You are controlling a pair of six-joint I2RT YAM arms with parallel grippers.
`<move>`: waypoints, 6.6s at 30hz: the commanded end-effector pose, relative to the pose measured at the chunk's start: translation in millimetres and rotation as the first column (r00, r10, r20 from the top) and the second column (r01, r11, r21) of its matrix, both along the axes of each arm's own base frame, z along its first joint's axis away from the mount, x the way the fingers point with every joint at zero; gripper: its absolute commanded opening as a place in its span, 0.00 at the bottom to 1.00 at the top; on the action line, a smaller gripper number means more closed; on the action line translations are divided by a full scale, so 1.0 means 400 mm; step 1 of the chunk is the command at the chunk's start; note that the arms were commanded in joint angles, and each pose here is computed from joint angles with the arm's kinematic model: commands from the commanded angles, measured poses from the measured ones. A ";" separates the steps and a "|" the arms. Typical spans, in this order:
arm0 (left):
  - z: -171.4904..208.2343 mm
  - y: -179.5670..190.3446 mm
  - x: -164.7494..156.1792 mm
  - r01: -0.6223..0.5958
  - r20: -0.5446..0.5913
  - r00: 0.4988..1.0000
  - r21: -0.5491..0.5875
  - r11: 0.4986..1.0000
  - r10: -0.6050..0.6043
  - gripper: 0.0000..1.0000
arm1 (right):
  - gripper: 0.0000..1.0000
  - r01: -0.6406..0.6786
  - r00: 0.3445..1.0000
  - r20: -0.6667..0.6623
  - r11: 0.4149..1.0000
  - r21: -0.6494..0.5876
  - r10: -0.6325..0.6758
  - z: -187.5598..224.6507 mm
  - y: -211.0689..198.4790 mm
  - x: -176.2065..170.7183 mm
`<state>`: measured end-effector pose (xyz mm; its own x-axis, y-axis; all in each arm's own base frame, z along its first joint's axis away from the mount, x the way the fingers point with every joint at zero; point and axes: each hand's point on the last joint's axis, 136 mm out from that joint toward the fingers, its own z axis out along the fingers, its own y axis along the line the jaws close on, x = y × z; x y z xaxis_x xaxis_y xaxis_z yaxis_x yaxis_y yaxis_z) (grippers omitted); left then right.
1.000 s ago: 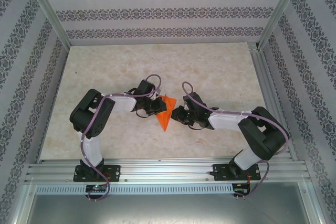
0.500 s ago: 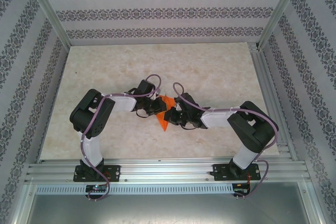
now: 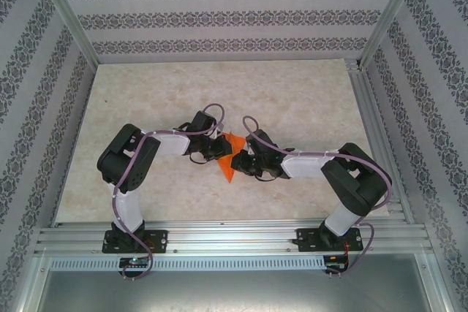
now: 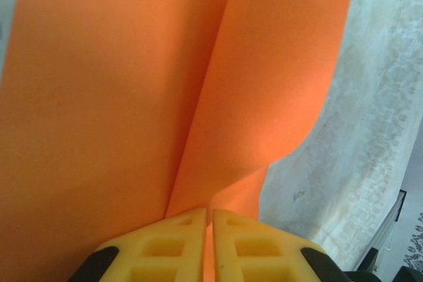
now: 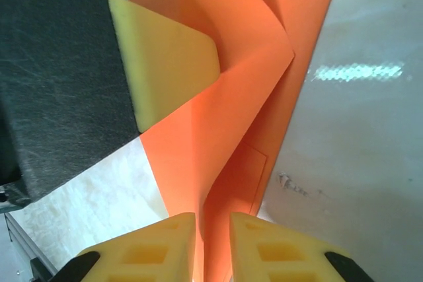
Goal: Fold a paper plane with a square sheet of paper (pick it up from the middle)
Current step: Fourth fold the wing at the center of the table.
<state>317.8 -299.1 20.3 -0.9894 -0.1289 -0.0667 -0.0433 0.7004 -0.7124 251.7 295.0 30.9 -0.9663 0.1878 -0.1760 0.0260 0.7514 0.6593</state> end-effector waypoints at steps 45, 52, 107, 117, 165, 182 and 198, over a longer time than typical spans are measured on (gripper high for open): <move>-0.057 0.014 -0.022 -0.001 -0.039 0.999 0.061 0.998 0.003 0.15 | 0.14 0.042 0.998 0.043 0.990 -0.136 -0.036 0.021 -0.050 0.018; -0.055 0.011 -0.023 0.001 -0.038 0.999 0.052 0.999 0.001 0.15 | 0.07 0.001 0.993 0.121 1.000 -0.027 0.002 0.098 0.005 0.034; -0.016 0.051 0.126 -0.098 0.033 0.995 0.039 0.994 0.097 0.18 | 0.00 -0.025 0.987 -0.163 0.975 -0.220 -0.012 -0.179 -0.089 -0.117; -0.038 0.053 0.179 -0.091 0.040 0.995 0.057 0.994 0.089 0.17 | 0.00 -0.039 0.986 -0.167 0.972 -0.230 0.000 -0.175 -0.093 -0.123; 0.219 0.011 0.195 -0.022 0.085 0.996 -0.137 0.990 0.034 0.19 | 0.00 -0.045 0.996 -0.087 0.985 -0.165 0.031 -0.111 -0.055 -0.070; 0.047 -0.048 0.093 -0.018 -0.033 0.999 -0.115 0.993 0.014 0.15 | 0.00 0.003 1.000 0.021 1.000 0.006 -0.003 0.007 -0.038 -0.022; -0.004 -0.040 0.086 -0.014 -0.050 0.999 -0.086 0.996 0.010 0.15 | 0.01 -0.040 0.996 0.080 0.996 0.079 0.034 0.098 0.032 0.022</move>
<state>350.2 -309.1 24.2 -0.9861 -0.1642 0.0244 -0.1236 0.6289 -0.7676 250.6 290.0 53.5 -0.9595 0.1869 -0.2110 -0.0089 0.7282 0.6853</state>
